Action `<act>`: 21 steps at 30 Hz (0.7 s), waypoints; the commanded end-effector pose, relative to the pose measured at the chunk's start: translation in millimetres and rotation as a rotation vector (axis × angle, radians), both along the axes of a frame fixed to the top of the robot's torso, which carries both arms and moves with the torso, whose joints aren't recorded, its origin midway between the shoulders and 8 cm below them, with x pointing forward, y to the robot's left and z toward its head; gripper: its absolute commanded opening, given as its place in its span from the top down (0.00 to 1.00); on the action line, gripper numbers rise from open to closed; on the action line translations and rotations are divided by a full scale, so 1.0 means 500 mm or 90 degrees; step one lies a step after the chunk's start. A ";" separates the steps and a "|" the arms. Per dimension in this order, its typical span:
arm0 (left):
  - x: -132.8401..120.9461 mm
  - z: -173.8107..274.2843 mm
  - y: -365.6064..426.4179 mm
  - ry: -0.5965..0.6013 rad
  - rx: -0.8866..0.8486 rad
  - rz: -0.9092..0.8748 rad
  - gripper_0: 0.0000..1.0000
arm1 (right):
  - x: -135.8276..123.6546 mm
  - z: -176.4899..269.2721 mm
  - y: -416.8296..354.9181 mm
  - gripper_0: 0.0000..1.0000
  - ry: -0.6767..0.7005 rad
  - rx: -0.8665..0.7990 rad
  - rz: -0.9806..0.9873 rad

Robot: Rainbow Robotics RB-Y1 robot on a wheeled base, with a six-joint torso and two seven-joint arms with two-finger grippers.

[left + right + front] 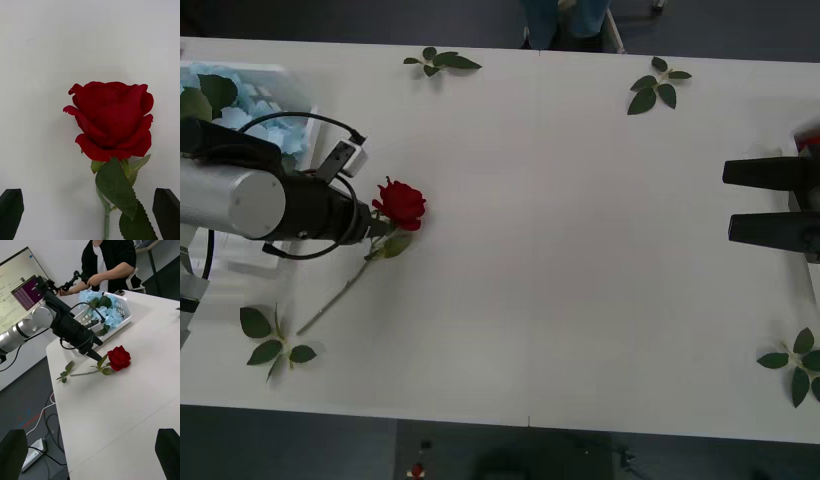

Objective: Put the red flowers into the right box and the blue flowers into the left box

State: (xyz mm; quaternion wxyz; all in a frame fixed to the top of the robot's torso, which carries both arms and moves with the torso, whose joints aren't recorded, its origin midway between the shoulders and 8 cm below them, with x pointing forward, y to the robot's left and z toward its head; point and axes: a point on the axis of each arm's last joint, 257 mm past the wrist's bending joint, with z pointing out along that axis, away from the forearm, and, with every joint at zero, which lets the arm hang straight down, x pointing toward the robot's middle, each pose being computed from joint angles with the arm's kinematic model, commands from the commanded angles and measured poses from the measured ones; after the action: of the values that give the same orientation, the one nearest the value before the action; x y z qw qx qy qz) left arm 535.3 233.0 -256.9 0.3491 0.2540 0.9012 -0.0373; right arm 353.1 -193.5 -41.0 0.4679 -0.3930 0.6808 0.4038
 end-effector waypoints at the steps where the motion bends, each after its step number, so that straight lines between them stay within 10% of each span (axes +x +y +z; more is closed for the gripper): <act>1: 0.026 -0.014 -0.017 -0.002 0.003 0.004 0.00 | -0.007 0.016 0.010 0.00 -0.020 -0.007 0.016; 21: 0.046 -0.086 -0.034 -0.032 0.123 0.007 0.00 | -0.007 0.007 0.011 0.00 -0.014 -0.004 0.014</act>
State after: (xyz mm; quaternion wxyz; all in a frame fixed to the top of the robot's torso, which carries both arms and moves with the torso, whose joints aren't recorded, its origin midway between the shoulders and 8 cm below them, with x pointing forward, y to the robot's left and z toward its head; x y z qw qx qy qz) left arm 551.8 216.2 -309.0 0.3369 0.2937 0.8933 0.0467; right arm 353.1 -193.5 -41.1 0.4678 -0.3929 0.6809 0.4039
